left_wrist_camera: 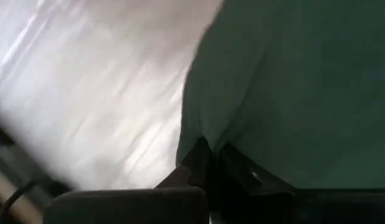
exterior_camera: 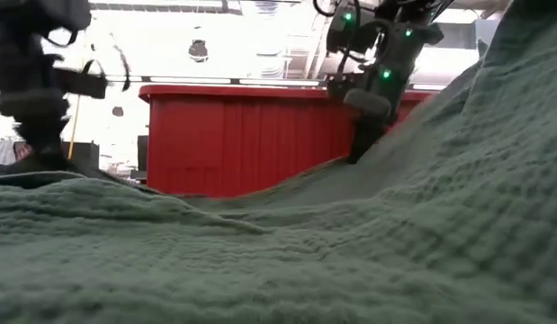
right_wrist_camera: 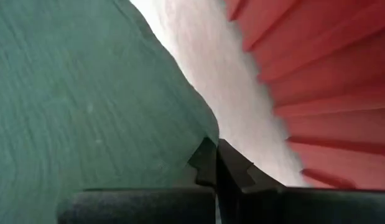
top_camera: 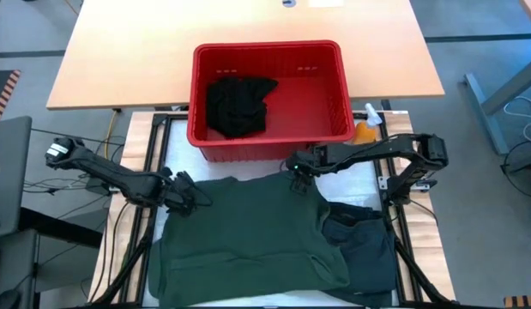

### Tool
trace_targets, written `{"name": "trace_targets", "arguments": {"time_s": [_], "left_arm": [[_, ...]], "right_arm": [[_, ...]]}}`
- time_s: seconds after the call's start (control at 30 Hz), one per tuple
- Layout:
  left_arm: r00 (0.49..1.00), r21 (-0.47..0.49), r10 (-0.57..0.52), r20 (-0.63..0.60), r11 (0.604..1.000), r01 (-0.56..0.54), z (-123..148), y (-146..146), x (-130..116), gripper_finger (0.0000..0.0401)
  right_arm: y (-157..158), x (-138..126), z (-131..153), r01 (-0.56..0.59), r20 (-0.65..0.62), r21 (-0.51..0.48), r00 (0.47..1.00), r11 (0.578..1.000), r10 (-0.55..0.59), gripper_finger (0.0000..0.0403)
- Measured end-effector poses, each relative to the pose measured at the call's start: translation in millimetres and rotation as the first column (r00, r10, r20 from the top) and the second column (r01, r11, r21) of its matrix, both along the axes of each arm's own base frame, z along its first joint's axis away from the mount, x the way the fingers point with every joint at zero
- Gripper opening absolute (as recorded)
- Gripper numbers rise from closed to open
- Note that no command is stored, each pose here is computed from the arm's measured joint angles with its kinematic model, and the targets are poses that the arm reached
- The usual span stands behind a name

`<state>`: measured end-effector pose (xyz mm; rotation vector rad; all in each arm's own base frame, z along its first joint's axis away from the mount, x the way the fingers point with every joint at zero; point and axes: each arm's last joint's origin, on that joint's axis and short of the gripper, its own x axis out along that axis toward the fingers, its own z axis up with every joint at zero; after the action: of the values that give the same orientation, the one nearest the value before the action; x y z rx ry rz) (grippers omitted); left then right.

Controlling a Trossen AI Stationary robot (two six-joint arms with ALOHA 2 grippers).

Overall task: Fold laundry
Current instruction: Fold the green shirt

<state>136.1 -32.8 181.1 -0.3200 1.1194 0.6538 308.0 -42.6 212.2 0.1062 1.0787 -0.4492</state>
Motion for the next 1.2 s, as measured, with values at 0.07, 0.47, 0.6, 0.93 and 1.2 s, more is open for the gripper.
{"name": "trace_targets", "arguments": {"time_s": [0.07, 0.47, 0.6, 0.93, 1.2], "left_arm": [[0.999, 0.014, -0.016, 0.039, 1.000, 0.016, 11.2, -0.2, 2.0, 0.0001], [0.982, -0.023, -0.186, -0.024, 0.982, 0.185, 76.0, -1.5, -2.1, 0.0000], [0.964, -0.113, -0.264, -0.017, 0.959, 0.260, 86.0, -4.9, -1.6, 0.0000], [0.887, -0.280, -0.455, 0.082, 0.843, 0.459, 114.7, -23.4, -3.8, 0.0000], [0.869, -0.256, -0.487, 0.087, 0.832, 0.492, 116.7, -29.7, -4.0, 0.0000]], "right_arm": [[2.4, -2.2, 4.9, -0.014, 0.009, -0.005, 1.000, 1.000, 0.014, 0.0015], [26.0, -24.9, 42.2, -0.086, -0.013, 0.072, 0.996, 0.994, 0.087, 0.0016], [46.5, -26.3, 60.5, -0.159, -0.001, 0.128, 0.987, 0.979, 0.161, 0.0017], [106.2, -29.2, 86.5, -0.244, 0.061, 0.351, 0.969, 0.904, 0.238, 0.0017], [118.8, -28.1, 74.5, -0.212, -0.029, 0.303, 0.972, 0.929, 0.231, 0.0018]]}}
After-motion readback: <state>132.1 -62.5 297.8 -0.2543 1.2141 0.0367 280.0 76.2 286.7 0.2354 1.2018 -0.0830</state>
